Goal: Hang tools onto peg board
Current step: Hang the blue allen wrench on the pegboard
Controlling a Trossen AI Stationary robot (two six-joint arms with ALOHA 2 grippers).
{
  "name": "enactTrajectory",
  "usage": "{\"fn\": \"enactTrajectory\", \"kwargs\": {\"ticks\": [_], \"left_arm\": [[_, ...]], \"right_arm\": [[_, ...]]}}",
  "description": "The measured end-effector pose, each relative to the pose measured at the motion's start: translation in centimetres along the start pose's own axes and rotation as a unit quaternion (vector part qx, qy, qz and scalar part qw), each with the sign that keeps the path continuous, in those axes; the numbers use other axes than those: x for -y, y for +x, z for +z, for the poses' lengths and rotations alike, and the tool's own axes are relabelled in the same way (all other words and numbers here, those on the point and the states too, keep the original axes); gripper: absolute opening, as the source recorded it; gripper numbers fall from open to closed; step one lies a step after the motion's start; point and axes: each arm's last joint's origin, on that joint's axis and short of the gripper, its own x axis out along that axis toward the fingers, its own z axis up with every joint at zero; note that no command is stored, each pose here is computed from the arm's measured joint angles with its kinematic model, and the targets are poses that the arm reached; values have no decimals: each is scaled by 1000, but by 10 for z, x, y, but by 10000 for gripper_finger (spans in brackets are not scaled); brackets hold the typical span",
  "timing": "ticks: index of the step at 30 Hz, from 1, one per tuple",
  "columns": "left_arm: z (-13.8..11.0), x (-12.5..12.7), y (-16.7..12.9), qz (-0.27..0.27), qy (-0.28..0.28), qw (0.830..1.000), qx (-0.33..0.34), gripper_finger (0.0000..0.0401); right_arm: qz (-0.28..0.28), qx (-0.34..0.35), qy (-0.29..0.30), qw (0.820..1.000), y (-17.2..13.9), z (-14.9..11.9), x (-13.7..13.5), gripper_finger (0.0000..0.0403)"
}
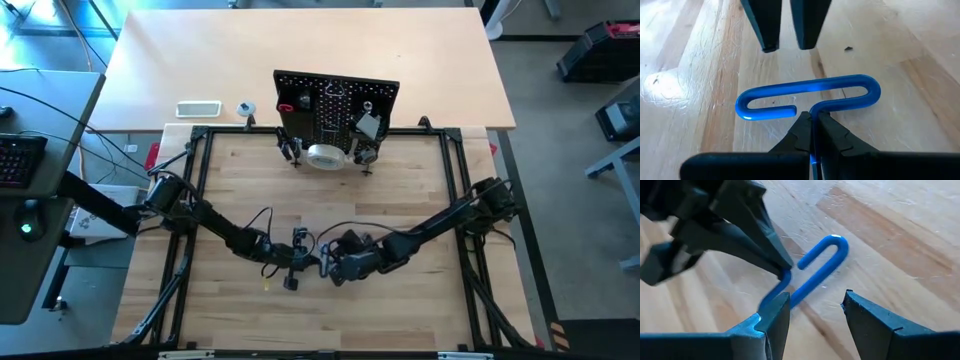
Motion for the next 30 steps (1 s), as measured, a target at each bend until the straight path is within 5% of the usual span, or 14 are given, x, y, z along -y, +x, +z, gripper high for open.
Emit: {"fn": "enactTrajectory", "kwargs": {"ticks": [18,30], "left_arm": [[1,2,-1,19,2,1000,3,1],[5,2,-2,23,-6,1000,18,1]], "right_arm": [[-47,-9,-79,996,-1,-3,9,183],[97,75,-113,986,-42,29,-21,183]]}}
